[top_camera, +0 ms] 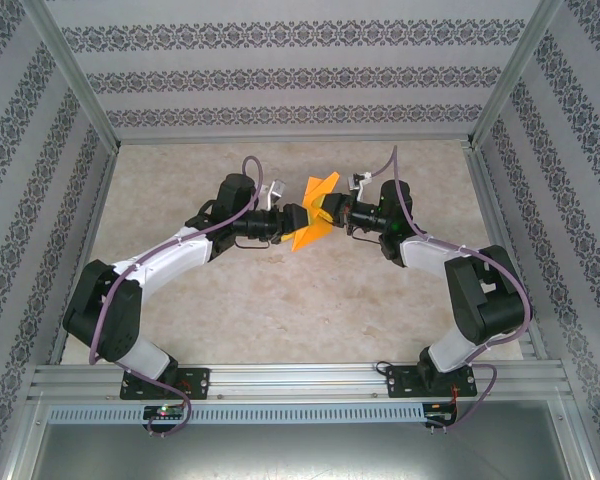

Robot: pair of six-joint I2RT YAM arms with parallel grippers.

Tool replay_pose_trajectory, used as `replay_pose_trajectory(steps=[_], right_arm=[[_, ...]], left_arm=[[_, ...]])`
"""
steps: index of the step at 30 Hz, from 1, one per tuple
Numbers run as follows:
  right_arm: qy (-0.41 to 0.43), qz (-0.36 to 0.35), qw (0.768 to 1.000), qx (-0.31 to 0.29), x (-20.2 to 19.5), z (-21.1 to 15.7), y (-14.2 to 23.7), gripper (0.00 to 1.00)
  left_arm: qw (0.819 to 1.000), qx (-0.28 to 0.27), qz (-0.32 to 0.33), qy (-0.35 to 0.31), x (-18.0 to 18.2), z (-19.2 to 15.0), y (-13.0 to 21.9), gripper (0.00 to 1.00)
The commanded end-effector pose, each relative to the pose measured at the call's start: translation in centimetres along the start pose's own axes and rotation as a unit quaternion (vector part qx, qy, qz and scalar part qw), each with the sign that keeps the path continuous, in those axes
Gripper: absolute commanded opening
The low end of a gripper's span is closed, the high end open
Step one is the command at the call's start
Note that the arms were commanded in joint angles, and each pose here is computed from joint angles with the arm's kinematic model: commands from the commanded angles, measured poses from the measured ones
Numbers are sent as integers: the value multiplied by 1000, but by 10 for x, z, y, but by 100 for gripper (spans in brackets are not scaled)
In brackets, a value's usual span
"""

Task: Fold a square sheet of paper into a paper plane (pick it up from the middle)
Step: Turn over the paper at the center of the table.

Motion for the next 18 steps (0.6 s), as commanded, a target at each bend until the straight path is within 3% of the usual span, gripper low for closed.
replay_pose_trajectory(steps=[1, 18], right_arm=[[30, 26, 999, 7, 19, -2, -2, 0], [30, 23, 999, 8, 18, -3, 0, 4]], left_arm=[[999, -6, -37, -12, -13, 6, -1, 58], [1000, 6, -10, -19, -8, 6, -1, 17]])
Point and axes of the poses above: each hand's point on the last joint's axis, 136 mm out from that joint toward the fingers, its own y axis back along the fingers, its own x axis along the line the jaws close on, z = x × y, the point moved 9 cm from there along y, back along the fingers, and after that the axes turned 5 degrees about -y, right-handed, at the moved point
